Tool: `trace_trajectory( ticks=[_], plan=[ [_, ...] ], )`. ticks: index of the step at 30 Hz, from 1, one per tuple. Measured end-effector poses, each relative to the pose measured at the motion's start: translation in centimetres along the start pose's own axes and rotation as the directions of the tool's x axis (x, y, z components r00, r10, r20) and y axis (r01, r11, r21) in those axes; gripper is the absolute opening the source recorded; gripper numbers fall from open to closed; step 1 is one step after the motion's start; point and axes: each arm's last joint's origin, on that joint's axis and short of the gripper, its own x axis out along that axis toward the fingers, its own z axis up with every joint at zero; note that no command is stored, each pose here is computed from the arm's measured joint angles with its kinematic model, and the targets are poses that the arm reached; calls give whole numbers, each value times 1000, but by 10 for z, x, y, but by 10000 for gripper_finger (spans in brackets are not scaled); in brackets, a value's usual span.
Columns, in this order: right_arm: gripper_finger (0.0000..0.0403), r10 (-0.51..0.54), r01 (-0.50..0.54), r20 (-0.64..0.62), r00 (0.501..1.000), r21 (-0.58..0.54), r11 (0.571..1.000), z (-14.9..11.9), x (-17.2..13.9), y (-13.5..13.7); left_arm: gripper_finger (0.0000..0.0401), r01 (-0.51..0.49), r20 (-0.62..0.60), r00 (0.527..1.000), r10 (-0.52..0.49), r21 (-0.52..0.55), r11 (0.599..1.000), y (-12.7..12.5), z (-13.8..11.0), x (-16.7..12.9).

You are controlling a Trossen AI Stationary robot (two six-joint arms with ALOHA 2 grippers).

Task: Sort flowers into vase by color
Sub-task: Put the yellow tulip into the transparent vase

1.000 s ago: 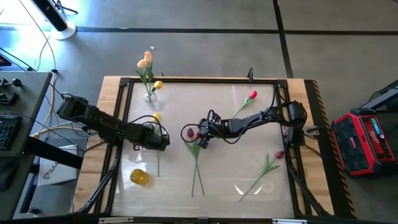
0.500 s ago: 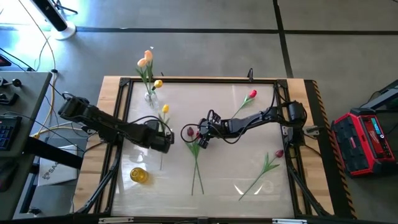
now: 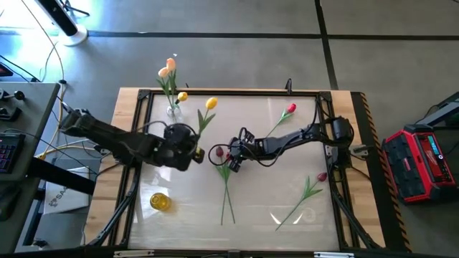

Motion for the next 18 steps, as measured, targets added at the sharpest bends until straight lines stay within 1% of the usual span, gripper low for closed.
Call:
trace_trajectory(
  ticks=[3,7,10,14,16,18],
  plan=[
    [138,2,-2,0,1000,-3,1000,0,0,1,0,11,95,995,-19,82,997,5,17,-7],
    [138,4,-4,7,1000,0,1000,0,0,1,0,35,192,980,-56,112,993,8,41,-12],
    [138,6,-6,11,1000,1,1000,1,0,1,0,49,274,958,-85,134,990,11,58,-17],
    [138,6,-6,11,1000,-3,1000,1,0,1,0,12,392,915,-97,214,977,18,81,-32],
    [138,6,-6,11,1000,-3,1000,1,0,1,0,-14,431,896,-105,265,964,24,89,-40],
    [138,6,-6,11,1000,-3,1000,1,0,1,0,-46,462,882,-95,285,958,31,95,-48]
  ],
)
